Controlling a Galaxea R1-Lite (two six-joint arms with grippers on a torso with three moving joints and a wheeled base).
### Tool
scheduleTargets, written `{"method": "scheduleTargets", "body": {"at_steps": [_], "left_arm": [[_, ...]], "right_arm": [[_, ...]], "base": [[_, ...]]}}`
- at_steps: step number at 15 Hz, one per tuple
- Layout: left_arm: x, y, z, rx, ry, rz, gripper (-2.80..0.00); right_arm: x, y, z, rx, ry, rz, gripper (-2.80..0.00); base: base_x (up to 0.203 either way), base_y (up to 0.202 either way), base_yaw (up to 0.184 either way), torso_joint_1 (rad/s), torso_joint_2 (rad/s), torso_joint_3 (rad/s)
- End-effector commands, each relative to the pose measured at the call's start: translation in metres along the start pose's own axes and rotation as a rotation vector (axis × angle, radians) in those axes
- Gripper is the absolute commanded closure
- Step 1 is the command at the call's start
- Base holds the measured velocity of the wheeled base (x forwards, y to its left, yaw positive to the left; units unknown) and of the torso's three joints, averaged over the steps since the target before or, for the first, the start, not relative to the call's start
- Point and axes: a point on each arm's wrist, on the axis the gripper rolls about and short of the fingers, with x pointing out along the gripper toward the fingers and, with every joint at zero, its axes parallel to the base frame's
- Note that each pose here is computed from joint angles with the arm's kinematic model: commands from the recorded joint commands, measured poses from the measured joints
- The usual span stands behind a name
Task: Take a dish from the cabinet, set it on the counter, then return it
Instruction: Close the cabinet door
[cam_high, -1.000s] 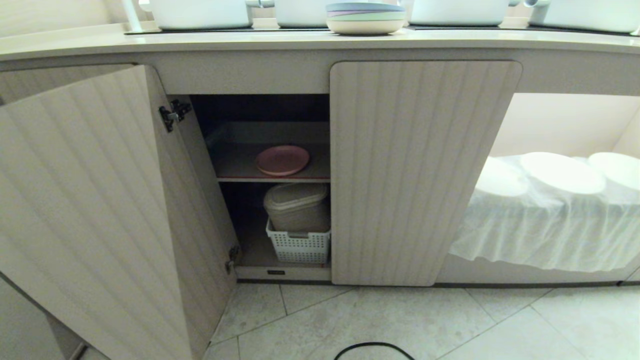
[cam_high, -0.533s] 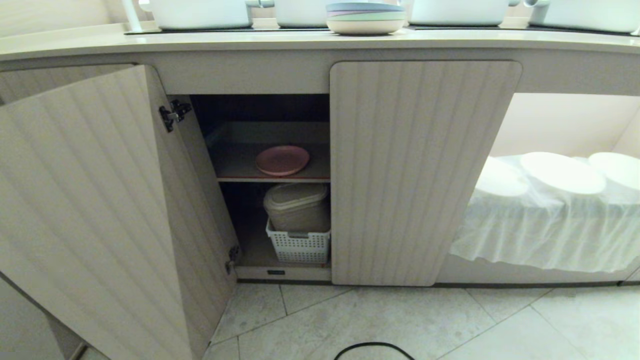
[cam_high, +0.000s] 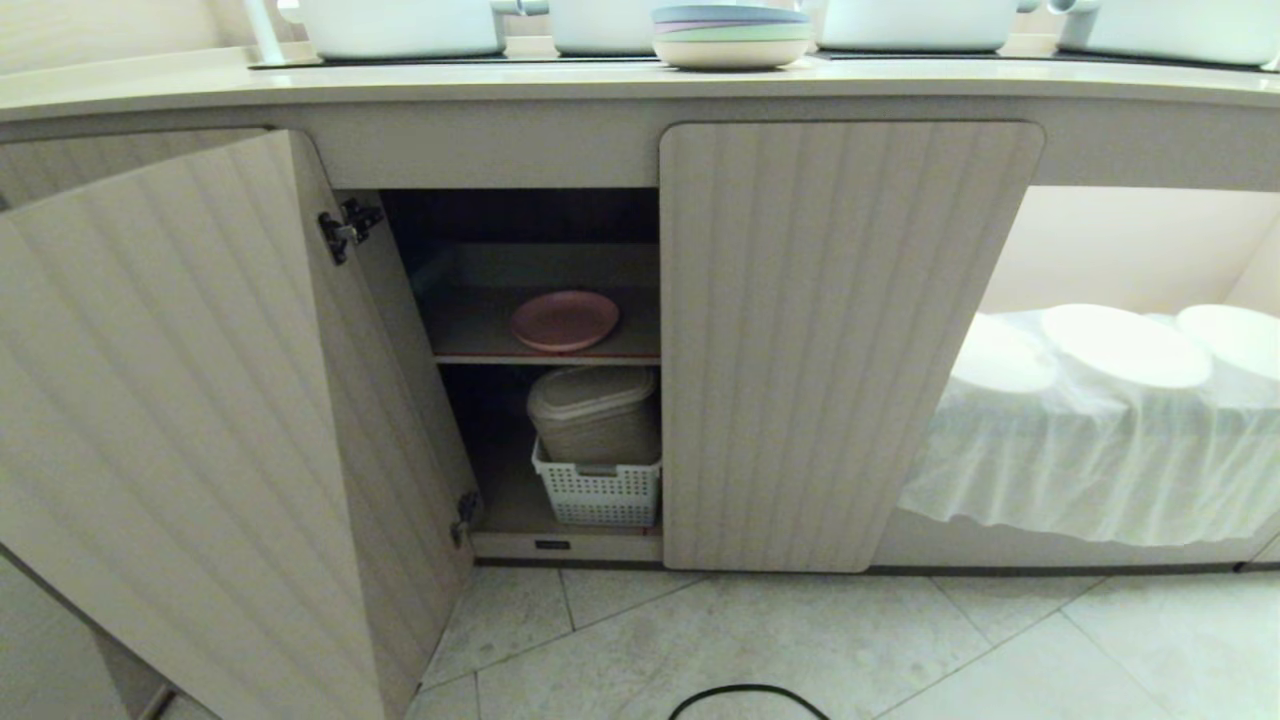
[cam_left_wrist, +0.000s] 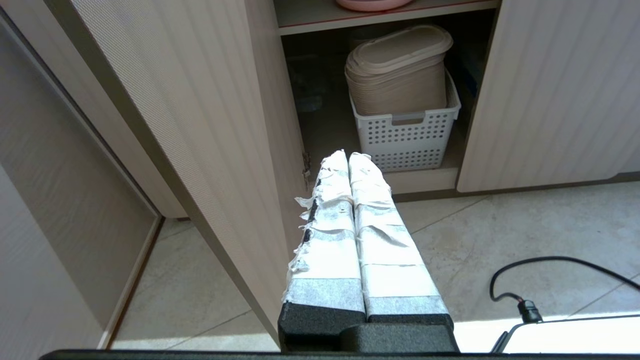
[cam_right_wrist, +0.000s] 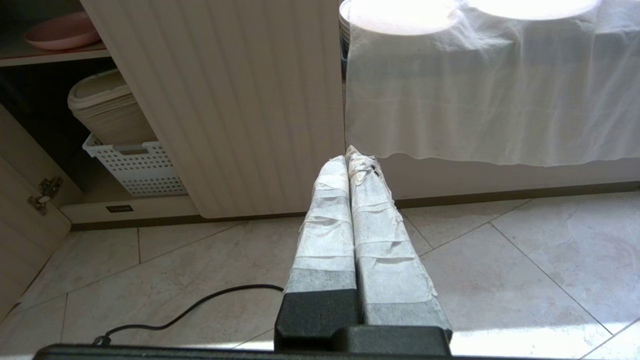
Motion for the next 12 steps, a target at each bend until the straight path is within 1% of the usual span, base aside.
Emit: {"method": "scheduleTargets", "body": {"at_steps": [1,12], "left_arm": [[0.0,0.0,0.0,0.002,0.0,0.001,0.0],[0.0,0.0,0.0,-0.007,0.0,0.0,0.0]], "right_arm": [[0.0,0.0,0.0,0.0,0.0,0.0,0.0],[0.0,0.0,0.0,0.0,0.0,0.0,0.0]], "base": [[0.0,0.0,0.0,0.0,0.0,0.0],[0.0,0.0,0.0,0.0,0.0,0.0]]}}
